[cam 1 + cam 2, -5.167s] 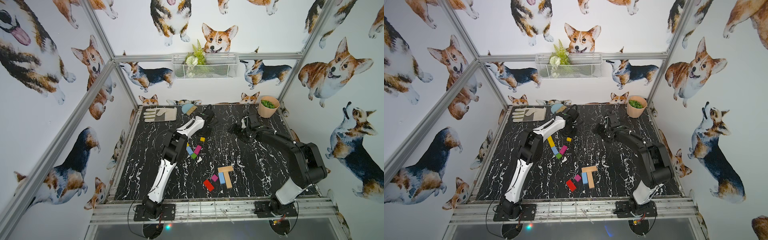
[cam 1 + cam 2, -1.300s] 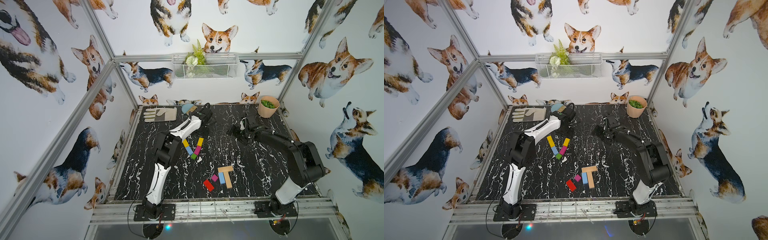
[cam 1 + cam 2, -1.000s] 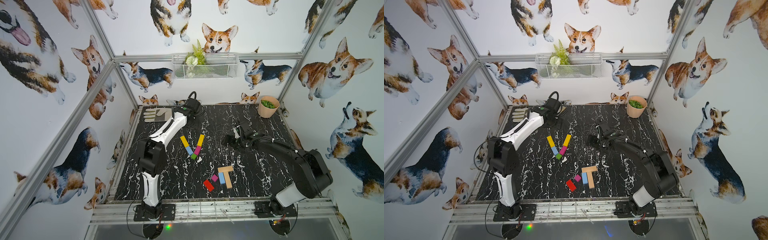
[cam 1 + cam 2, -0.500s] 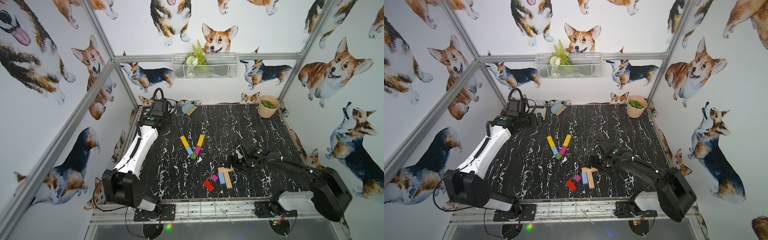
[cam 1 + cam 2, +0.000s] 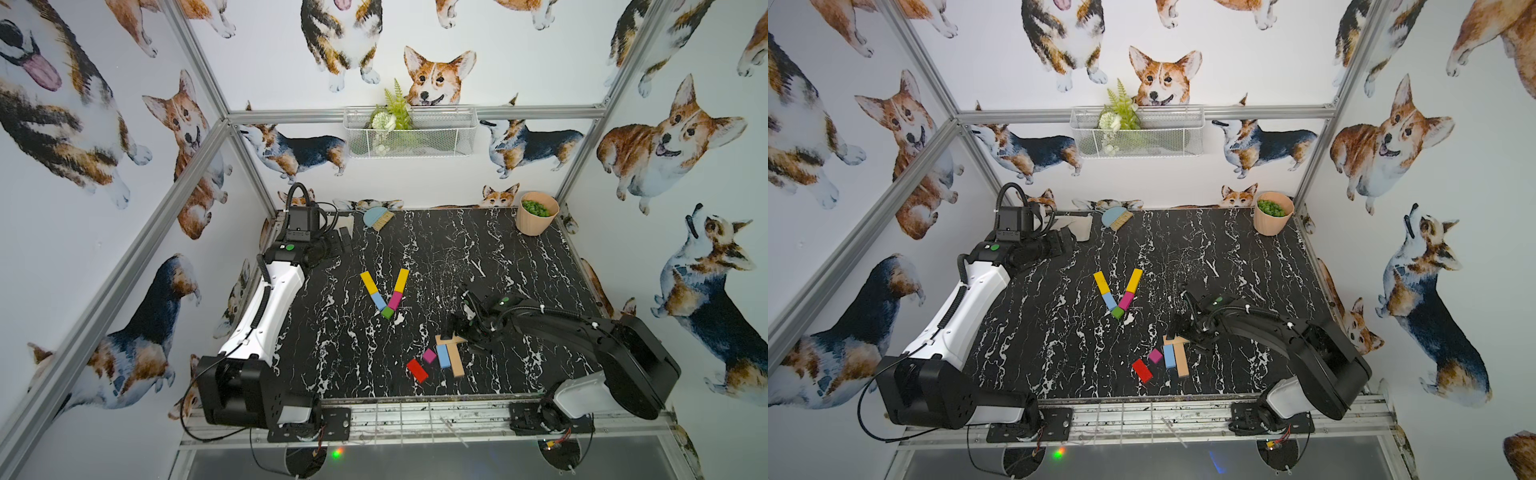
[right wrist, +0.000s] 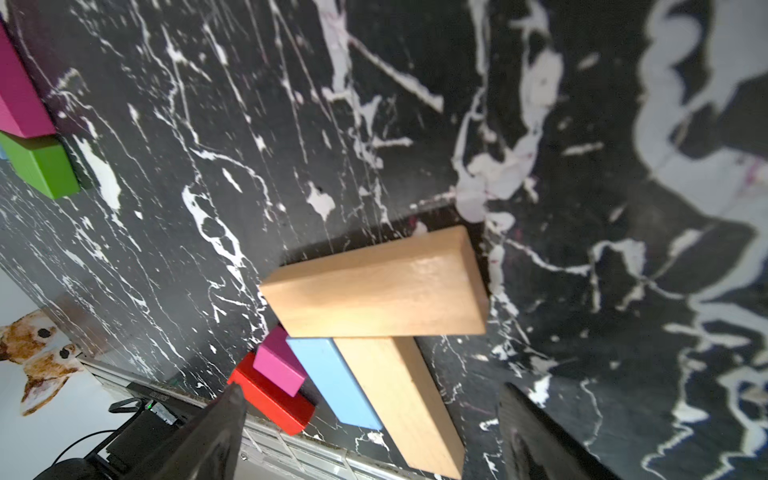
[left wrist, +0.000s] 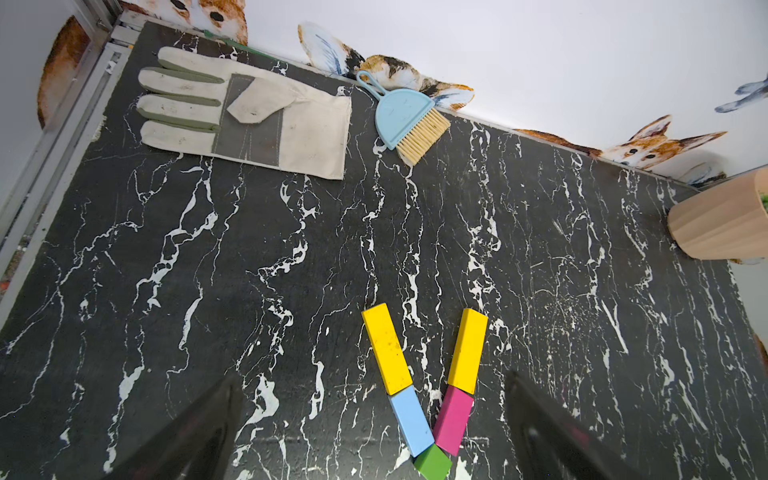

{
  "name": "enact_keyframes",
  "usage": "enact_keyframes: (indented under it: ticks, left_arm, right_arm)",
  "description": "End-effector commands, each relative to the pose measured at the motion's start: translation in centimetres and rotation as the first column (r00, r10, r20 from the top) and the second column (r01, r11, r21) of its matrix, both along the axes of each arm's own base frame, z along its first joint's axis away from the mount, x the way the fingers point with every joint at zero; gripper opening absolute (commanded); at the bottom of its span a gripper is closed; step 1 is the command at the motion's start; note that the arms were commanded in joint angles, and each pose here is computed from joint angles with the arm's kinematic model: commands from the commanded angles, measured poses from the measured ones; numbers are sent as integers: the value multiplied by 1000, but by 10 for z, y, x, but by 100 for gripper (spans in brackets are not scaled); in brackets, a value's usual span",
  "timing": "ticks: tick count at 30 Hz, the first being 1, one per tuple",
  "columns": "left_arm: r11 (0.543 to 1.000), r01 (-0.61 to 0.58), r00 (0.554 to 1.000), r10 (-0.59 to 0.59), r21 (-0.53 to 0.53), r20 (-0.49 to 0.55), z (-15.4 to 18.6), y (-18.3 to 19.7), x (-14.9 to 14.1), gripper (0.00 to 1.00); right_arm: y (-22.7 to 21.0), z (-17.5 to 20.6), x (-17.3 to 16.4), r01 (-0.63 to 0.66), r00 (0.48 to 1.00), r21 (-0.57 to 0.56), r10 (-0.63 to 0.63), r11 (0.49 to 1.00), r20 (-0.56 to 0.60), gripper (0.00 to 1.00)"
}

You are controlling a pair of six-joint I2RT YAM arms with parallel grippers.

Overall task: Assemble the letter v with building blocks
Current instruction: Adjust the building block at the center of the board.

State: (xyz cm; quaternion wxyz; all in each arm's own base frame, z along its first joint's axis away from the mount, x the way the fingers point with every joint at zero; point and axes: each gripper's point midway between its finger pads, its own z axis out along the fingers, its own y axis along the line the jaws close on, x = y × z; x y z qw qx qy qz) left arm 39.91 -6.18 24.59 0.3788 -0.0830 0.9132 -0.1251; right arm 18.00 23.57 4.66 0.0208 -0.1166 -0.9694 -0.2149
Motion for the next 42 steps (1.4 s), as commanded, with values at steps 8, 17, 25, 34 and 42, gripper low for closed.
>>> enact_keyframes:
  ticks: [8,17,25,34,42]
  left_arm:
    - [1000,16,999,-16,-18,34,6,-2,4,100]
    - [1000,11,1000,-10,-18,30,4,0,4,100]
    - [1000,6,1000,-6,-19,29,2,2,5,100]
    - [1000,9,999,-8,-23,31,3,2,5,100]
    - [999,14,999,-13,-37,35,3,0,4,100]
  right_arm:
    - [10,-3,27,70,997,5,-70,998,29,95]
    - [21,-7,42,74,997,27,-75,997,25,95]
    - [48,-4,76,30,998,48,-33,998,57,95]
    - [45,-4,64,-160,986,-120,166,980,36,93]
    - [30,-7,46,-316,936,-380,351,869,25,92]
